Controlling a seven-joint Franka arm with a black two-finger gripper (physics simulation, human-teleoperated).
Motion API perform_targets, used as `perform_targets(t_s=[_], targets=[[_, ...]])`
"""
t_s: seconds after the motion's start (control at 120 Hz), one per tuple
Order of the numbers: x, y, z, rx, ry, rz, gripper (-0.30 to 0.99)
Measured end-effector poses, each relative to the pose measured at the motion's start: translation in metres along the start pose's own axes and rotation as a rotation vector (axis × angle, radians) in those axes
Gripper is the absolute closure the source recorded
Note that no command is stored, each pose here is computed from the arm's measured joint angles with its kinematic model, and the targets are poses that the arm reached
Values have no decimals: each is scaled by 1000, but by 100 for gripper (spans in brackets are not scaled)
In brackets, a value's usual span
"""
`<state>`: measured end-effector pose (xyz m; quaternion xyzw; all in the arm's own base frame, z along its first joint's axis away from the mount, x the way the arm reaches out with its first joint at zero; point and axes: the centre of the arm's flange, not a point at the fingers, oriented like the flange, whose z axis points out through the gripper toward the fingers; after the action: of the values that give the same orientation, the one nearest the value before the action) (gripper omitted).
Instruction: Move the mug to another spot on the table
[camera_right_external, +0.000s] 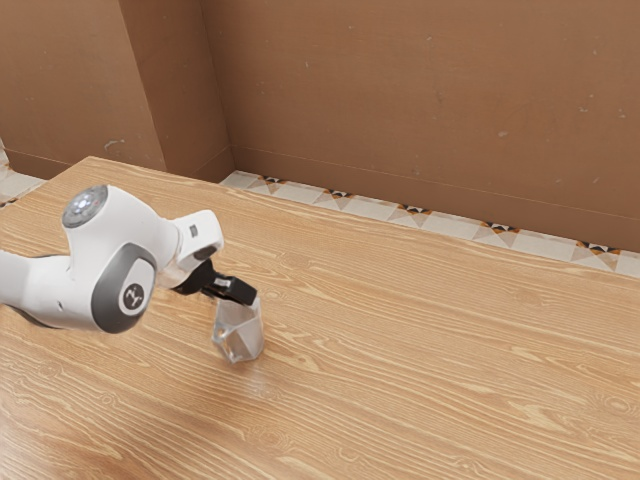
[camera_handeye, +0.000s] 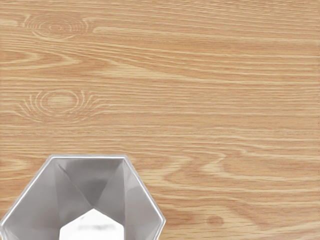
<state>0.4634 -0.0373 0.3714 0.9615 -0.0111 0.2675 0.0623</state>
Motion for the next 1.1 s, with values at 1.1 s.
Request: perform_targets(t_s=[1.1], targets=[[229, 7, -121, 245, -333, 189, 0]])
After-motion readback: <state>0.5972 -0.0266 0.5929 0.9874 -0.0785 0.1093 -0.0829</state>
